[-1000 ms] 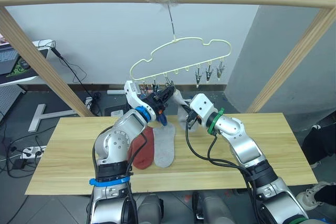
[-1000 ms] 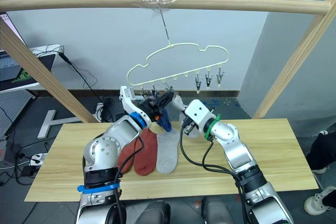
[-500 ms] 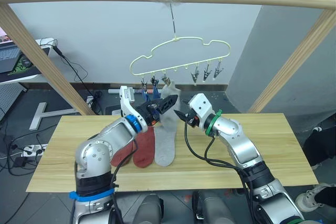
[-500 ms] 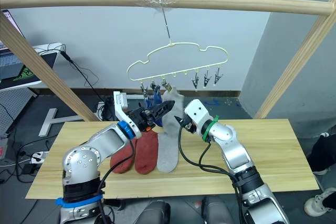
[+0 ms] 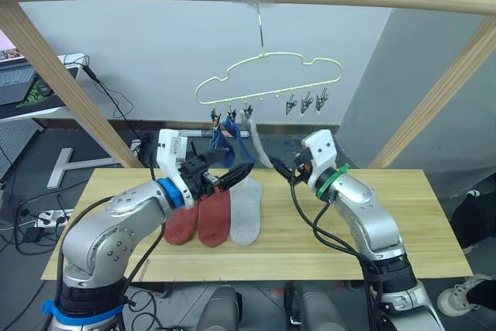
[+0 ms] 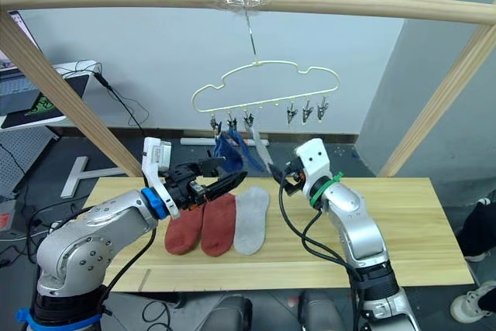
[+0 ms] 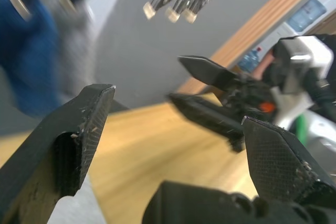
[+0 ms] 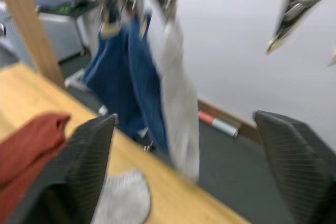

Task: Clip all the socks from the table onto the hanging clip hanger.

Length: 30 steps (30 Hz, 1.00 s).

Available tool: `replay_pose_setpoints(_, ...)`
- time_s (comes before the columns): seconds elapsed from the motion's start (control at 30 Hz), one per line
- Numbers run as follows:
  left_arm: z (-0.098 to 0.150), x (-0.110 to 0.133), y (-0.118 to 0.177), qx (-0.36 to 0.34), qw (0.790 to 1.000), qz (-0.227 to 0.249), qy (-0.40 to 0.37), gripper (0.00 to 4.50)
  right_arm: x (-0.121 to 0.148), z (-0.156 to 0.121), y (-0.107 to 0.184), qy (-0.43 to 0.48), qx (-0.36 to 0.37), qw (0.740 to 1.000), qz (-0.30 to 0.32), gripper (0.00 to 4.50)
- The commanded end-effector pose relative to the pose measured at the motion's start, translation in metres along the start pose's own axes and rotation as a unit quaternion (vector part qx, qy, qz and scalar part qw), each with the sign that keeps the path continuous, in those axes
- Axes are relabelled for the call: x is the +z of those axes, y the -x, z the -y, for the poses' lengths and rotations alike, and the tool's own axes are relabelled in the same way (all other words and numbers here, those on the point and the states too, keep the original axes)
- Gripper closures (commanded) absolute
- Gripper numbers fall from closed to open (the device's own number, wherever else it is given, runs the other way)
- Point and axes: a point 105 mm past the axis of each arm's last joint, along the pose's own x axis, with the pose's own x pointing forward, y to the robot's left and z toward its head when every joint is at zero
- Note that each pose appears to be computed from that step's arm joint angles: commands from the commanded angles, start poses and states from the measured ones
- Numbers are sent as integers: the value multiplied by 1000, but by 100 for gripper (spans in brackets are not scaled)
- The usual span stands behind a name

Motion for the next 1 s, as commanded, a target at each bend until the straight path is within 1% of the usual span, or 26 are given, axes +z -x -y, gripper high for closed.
replay_pose_setpoints(0.03, 19, 5, 3, -46, 994, 10, -96, 0, 19, 13, 1, 7, -49, 998, 29, 156)
replay_pose_setpoints(0.2, 14, 2, 2, -49, 989, 13, -136, 0, 26, 18, -6, 11, -66, 997, 41, 156)
replay_pose_setpoints(0.3, 6, 16, -2, -34, 988, 45, -140, 0, 34, 23, -17, 2, -82, 995, 53, 156)
replay_pose_setpoints(0.37, 6, 22, -3, -36, 986, 57, -150, 0, 40, 26, -24, -6, -93, 994, 60, 156)
replay_pose_setpoints(0.57, 6, 25, -4, -44, 983, 58, -170, 0, 45, 30, -37, -24, -99, 993, 63, 156)
replay_pose_setpoints(0.73, 4, 32, -4, -39, 981, 66, -177, 0, 49, 38, -48, -32, -113, 991, 62, 156)
replay_pose_setpoints(0.87, 3, 35, -4, -38, 981, 71, -179, 0, 56, 29, -56, -24, -90, 993, 74, 156)
replay_pose_setpoints(1.0, 0, 41, -2, -39, 978, 78, -189, 0, 59, 22, -58, -35, -79, 993, 84, 156)
